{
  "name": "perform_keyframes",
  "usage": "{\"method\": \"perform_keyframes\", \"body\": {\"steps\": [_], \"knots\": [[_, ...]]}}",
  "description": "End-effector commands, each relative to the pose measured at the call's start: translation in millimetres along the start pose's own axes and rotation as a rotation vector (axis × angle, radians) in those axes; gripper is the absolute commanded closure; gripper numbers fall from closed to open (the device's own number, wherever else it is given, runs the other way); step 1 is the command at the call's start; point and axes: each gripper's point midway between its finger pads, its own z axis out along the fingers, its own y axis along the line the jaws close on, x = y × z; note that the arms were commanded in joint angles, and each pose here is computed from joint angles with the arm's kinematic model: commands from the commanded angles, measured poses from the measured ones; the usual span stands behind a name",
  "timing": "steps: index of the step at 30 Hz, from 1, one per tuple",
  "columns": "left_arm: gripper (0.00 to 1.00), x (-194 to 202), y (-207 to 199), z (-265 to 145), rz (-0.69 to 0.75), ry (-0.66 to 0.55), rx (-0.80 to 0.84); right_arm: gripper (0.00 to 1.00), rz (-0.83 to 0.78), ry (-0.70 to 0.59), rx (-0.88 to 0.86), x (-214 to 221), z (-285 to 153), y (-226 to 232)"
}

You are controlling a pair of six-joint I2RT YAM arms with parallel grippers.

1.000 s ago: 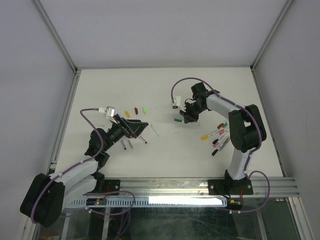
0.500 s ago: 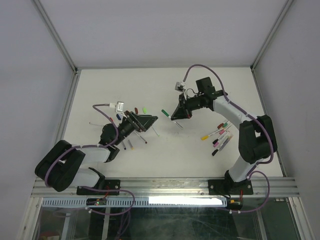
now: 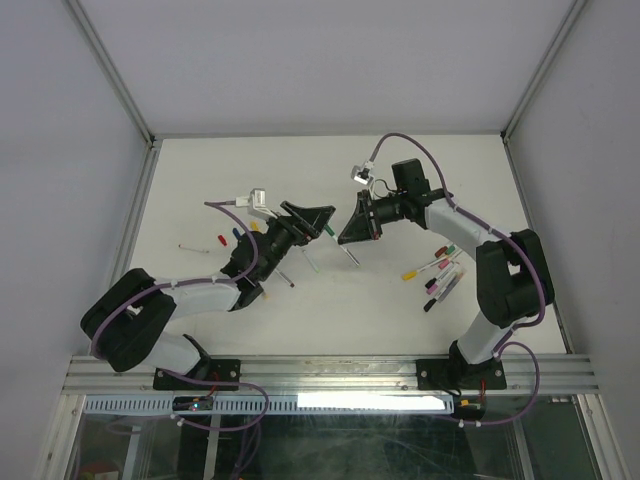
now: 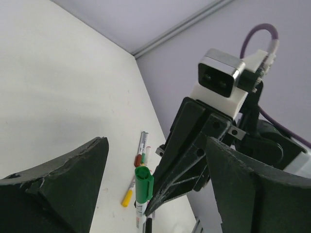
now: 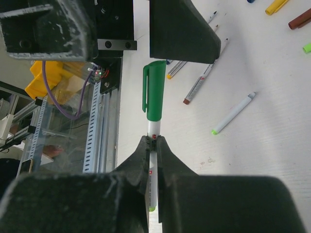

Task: Open the pen caps
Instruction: Pick up the pen from the center of the board.

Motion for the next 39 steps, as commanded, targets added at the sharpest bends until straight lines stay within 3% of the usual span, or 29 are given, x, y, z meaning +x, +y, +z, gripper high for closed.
{"method": "perform_keyframes", "body": {"steps": [1, 5, 8, 19, 24, 27, 31, 32, 39], "knots": [[0.2, -2.6, 10.7, 10.5, -0.013, -0.049, -0.137, 1.0, -0.065, -0.029, 0.01, -15.9, -1.2, 8.4], [0.26, 4.3, 10.1, 11.8, -0.011, -0.04, -0.152, 1.0, -0.065, -0.036, 0.022, -16.4, -0.6, 6.4], [0.4, 6.8, 6.1, 13.3, -0.018, -0.032, -0.144, 1.0, -0.063, -0.035, 0.046, -16.2, -1.2, 2.3], [0.64, 30.0, 19.3, 18.8, -0.027, 0.027, -0.173, 1.0, -0.061, -0.028, 0.115, -12.9, -1.1, -9.8], [0.93, 28.3, 16.9, 19.6, -0.008, 0.023, -0.161, 1.0, -0.076, -0.022, 0.116, -12.7, 0.4, -7.3], [1.0, 23.6, 10.6, 18.4, 0.018, 0.015, -0.138, 0.98, -0.093, -0.025, 0.114, -14.7, -0.3, -3.9], [1.0, 14.5, 2.7, 11.9, 0.04, -0.009, -0.103, 0.75, -0.119, -0.039, 0.116, -20.7, -3.7, 4.2], [1.0, 13.6, 2.9, 9.9, 0.05, -0.014, -0.094, 0.66, -0.126, -0.048, 0.111, -23.8, -5.7, 8.6], [1.0, -18.1, -40.2, -13.9, 0.094, -0.065, 0.156, 0.31, -0.149, -0.079, 0.03, -24.7, -4.2, 51.7]]}}
